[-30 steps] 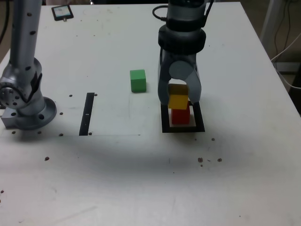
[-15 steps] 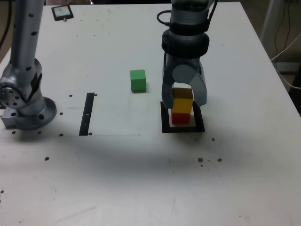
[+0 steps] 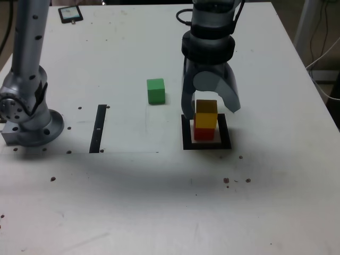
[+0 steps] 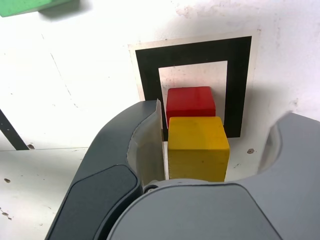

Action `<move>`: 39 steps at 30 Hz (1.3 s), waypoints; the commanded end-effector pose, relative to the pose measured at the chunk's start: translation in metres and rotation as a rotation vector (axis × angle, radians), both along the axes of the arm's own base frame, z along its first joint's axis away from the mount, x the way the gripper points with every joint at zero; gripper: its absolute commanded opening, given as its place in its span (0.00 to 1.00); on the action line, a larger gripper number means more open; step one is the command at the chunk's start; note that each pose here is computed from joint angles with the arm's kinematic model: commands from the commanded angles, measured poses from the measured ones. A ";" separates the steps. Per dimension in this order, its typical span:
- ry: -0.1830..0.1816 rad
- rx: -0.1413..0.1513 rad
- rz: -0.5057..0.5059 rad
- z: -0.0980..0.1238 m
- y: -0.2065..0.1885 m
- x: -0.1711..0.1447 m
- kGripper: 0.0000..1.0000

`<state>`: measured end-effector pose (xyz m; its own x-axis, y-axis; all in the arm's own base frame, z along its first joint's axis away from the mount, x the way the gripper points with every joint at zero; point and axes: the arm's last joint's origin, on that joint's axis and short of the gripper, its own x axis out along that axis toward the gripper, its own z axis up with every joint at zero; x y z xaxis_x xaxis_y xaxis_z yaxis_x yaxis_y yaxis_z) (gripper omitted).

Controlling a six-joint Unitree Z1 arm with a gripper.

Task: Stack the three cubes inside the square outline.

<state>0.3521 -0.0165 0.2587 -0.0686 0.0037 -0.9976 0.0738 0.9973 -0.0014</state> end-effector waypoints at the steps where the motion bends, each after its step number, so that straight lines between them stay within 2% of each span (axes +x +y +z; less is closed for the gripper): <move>1: -0.010 0.008 0.001 0.005 0.001 -0.003 1.00; 7: -0.057 0.069 0.005 0.022 0.010 -0.017 1.00; 10: -0.061 0.082 0.016 0.028 0.022 -0.030 1.00; 17: -0.017 0.080 0.070 0.028 0.064 -0.065 1.00; 24: 0.060 0.069 0.132 0.010 0.098 -0.092 0.99; 39: 0.123 0.044 0.162 -0.027 0.112 -0.081 0.91</move>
